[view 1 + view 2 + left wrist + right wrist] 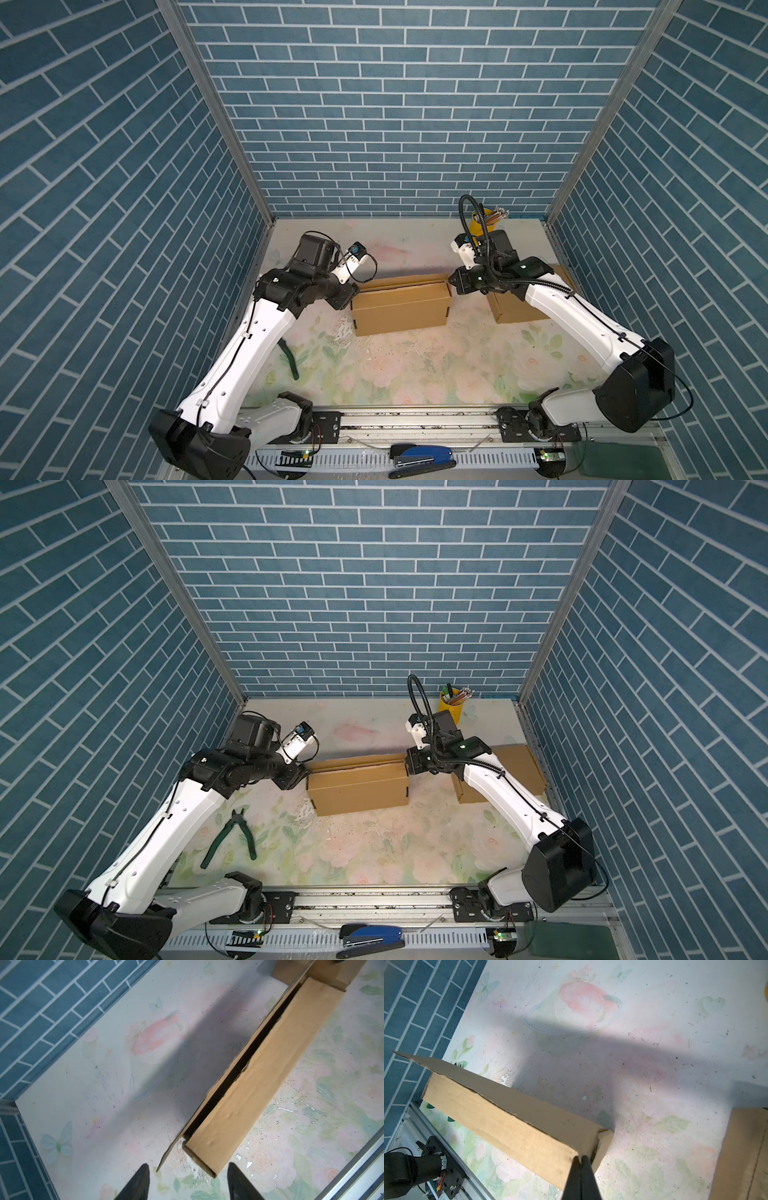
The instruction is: Fold the paper box
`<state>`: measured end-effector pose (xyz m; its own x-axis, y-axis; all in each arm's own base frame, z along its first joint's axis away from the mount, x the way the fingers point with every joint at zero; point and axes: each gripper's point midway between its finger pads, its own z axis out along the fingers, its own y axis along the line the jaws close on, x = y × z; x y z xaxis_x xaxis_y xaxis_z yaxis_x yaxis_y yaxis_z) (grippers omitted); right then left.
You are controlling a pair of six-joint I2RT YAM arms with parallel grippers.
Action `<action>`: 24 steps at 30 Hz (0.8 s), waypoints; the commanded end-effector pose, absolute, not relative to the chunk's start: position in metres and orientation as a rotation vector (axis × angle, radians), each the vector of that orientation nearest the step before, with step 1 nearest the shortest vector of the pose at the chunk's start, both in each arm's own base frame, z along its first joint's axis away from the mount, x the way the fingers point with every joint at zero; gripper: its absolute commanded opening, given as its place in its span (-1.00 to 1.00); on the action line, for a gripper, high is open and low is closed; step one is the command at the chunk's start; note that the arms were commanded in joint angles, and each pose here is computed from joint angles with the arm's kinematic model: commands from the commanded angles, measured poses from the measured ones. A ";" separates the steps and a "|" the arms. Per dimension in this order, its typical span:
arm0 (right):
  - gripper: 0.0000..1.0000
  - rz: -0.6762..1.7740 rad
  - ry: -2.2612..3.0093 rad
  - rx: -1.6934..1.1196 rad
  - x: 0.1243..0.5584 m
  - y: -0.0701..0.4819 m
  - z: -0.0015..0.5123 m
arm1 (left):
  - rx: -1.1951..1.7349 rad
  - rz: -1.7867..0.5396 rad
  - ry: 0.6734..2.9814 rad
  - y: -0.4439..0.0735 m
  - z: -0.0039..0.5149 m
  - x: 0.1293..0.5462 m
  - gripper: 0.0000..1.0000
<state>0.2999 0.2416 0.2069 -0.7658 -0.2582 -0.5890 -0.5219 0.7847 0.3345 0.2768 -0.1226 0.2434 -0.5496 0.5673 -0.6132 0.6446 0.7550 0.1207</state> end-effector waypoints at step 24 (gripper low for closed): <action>-1.00 0.652 2.495 -0.555 0.286 0.236 0.194 | 0.844 -0.159 2.474 -0.110 0.200 0.296 -0.41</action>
<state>0.2953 0.2405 0.2072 -0.7592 -0.2612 -0.5961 -0.5267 0.7847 0.3269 0.2918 -0.1082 0.1961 -0.6698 0.5511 -0.4976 0.6011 0.7959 0.0723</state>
